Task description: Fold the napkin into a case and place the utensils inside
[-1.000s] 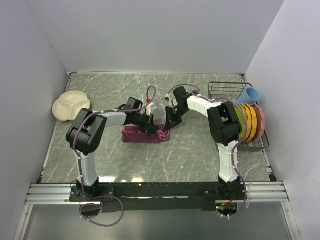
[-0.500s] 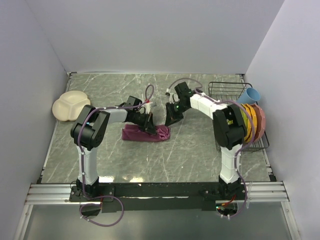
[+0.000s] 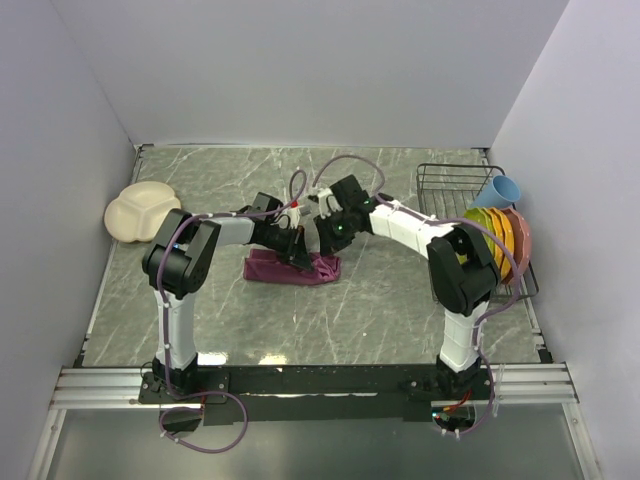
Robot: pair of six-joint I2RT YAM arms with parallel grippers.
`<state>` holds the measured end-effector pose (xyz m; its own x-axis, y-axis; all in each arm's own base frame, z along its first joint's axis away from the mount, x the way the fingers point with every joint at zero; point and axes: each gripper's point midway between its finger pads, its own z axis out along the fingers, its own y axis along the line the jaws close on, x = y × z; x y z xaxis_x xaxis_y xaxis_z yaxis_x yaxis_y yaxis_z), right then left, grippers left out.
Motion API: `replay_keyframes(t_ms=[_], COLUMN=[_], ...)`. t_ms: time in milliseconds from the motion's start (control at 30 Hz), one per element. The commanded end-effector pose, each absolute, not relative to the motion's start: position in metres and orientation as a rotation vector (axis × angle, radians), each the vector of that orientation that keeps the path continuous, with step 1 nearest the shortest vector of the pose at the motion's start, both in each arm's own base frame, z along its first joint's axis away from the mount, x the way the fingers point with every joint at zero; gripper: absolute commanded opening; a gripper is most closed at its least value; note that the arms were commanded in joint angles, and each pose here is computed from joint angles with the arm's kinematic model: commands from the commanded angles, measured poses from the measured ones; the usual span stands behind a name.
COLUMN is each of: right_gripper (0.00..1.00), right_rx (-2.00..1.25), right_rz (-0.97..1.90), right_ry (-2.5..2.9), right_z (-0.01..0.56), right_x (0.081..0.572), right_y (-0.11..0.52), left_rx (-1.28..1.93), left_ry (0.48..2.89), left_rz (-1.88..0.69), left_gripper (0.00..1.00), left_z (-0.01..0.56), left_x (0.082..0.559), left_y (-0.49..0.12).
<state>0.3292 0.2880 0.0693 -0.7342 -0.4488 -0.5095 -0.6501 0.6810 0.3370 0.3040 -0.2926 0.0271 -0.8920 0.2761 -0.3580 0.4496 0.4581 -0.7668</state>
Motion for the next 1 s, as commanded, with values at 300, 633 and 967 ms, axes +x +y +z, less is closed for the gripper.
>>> replay_keyframes(t_ms=[300, 633, 967], right_gripper=[0.19, 0.27, 0.32], right_rx=[-0.958, -1.033, -1.021], right_rz=[0.490, 0.504, 0.394], right_ry=[2.397, 2.412, 2.453], right_z=[0.049, 0.039, 0.022], right_x=[0.345, 0.332, 0.339], right_y=[0.291, 0.298, 0.290], left_rx=[0.594, 0.585, 0.589], left_ry=[2.592, 2.600, 2.598], left_rz=[-1.419, -1.414, -1.416], left_gripper=[0.01, 0.01, 0.01], left_z=[0.012, 0.010, 0.011], left_x=[0.302, 0.304, 0.303], left_y=[-0.286, -0.284, -0.283])
